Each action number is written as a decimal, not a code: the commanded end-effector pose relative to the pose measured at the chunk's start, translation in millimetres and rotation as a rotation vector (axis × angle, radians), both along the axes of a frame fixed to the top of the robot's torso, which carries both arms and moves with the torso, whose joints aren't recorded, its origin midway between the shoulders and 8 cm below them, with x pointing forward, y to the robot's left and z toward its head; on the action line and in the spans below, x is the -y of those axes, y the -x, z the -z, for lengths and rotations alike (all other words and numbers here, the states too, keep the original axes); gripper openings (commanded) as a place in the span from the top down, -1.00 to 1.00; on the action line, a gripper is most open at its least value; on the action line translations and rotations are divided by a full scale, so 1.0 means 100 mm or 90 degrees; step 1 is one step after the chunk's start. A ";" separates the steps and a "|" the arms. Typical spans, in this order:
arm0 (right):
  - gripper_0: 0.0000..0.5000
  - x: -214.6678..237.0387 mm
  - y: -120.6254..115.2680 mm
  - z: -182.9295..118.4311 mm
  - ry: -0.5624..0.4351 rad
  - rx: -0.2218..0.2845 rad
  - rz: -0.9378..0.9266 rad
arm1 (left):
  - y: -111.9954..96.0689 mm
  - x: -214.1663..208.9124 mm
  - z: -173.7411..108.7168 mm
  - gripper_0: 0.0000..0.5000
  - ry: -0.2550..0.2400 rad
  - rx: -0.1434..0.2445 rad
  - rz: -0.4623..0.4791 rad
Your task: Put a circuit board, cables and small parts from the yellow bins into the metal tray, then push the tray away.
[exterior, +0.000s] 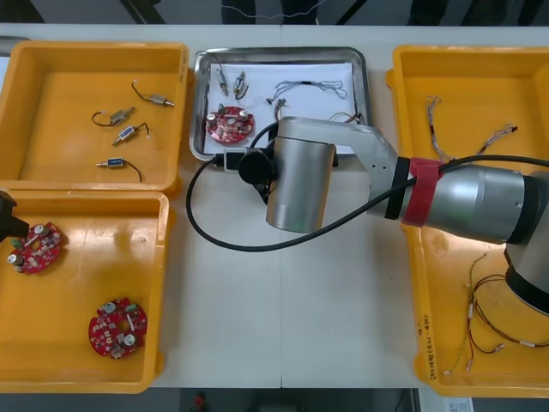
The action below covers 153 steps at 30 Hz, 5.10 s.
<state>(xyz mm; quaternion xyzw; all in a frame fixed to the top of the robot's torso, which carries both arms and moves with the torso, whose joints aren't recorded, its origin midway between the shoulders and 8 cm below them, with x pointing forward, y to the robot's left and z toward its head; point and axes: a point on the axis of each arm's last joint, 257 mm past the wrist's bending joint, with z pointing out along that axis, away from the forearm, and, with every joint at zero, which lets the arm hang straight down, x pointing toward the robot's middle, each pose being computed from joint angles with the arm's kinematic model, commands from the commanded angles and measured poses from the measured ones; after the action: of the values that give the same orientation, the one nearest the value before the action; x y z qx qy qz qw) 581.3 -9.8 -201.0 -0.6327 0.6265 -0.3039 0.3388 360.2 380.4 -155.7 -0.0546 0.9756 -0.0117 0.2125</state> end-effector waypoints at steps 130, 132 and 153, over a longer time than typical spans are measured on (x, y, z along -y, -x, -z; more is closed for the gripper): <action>-1.00 3.64 2.12 -0.45 -0.708 -0.198 0.809 | -0.02 -0.09 -0.08 -1.00 -0.059 0.005 0.059; -1.00 3.68 2.12 -0.44 -0.702 -0.198 0.815 | -0.02 -0.09 -0.08 -1.00 -0.059 0.005 0.059; -1.00 3.77 2.14 -0.53 -0.667 -0.210 0.806 | -0.02 -0.09 -0.08 -1.00 -0.059 0.005 0.059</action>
<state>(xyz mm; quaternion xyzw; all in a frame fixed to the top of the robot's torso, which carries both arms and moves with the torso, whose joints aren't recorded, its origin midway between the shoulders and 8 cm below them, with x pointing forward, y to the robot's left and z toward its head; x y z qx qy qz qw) 369.2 -374.1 -158.2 0.0384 0.9667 0.0065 0.2530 360.4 380.7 -155.7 -0.0548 0.9755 -0.0112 0.2129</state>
